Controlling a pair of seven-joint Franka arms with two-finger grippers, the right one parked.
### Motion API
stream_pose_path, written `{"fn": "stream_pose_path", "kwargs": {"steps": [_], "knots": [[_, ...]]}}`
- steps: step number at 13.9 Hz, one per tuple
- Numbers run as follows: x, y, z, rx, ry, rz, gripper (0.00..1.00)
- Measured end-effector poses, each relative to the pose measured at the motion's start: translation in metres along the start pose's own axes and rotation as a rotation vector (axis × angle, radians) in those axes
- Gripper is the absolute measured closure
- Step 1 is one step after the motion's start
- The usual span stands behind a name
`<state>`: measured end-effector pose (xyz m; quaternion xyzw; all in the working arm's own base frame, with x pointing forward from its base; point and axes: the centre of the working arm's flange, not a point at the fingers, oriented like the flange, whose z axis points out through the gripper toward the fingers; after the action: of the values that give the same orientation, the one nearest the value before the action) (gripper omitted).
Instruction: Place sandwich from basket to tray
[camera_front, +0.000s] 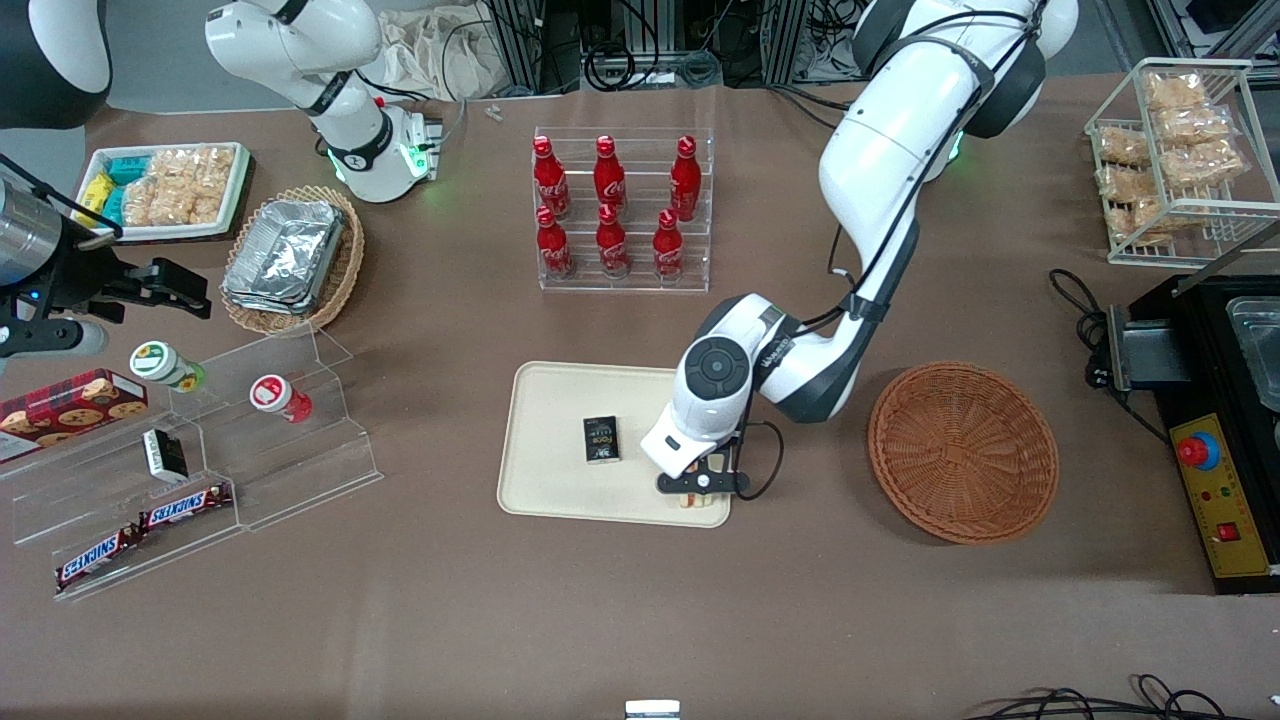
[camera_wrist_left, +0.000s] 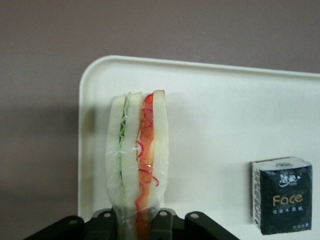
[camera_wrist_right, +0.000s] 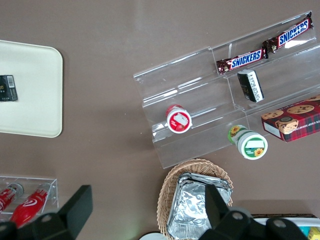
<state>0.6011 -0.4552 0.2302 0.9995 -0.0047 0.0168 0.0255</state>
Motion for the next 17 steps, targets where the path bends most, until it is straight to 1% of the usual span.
{"fn": "stream_pose_path", "kwargs": {"steps": [1,3,4,5,6,7,8,9,11,14,15,17], "knots": [[-0.002,0.003,0.001,0.001,-0.001,0.006,0.76],[-0.001,0.003,-0.001,0.000,0.005,0.007,0.56],[0.003,0.002,-0.006,-0.002,0.014,0.004,0.45],[0.008,-0.001,-0.014,-0.001,0.021,-0.002,0.37],[0.012,-0.008,-0.026,0.015,0.013,-0.012,0.26],[0.015,-0.020,-0.045,0.045,-0.010,-0.027,0.17],[0.020,-0.036,-0.070,0.071,-0.028,-0.048,0.05],[0.028,-0.058,-0.101,0.085,-0.032,-0.065,0.00],[0.039,-0.114,-0.160,0.090,-0.014,-0.055,0.00],[0.028,-0.201,-0.222,0.108,0.010,-0.057,0.00],[0.022,-0.230,-0.238,0.108,0.010,-0.034,0.00],[0.009,-0.290,-0.262,0.091,0.000,0.033,0.00]]}}
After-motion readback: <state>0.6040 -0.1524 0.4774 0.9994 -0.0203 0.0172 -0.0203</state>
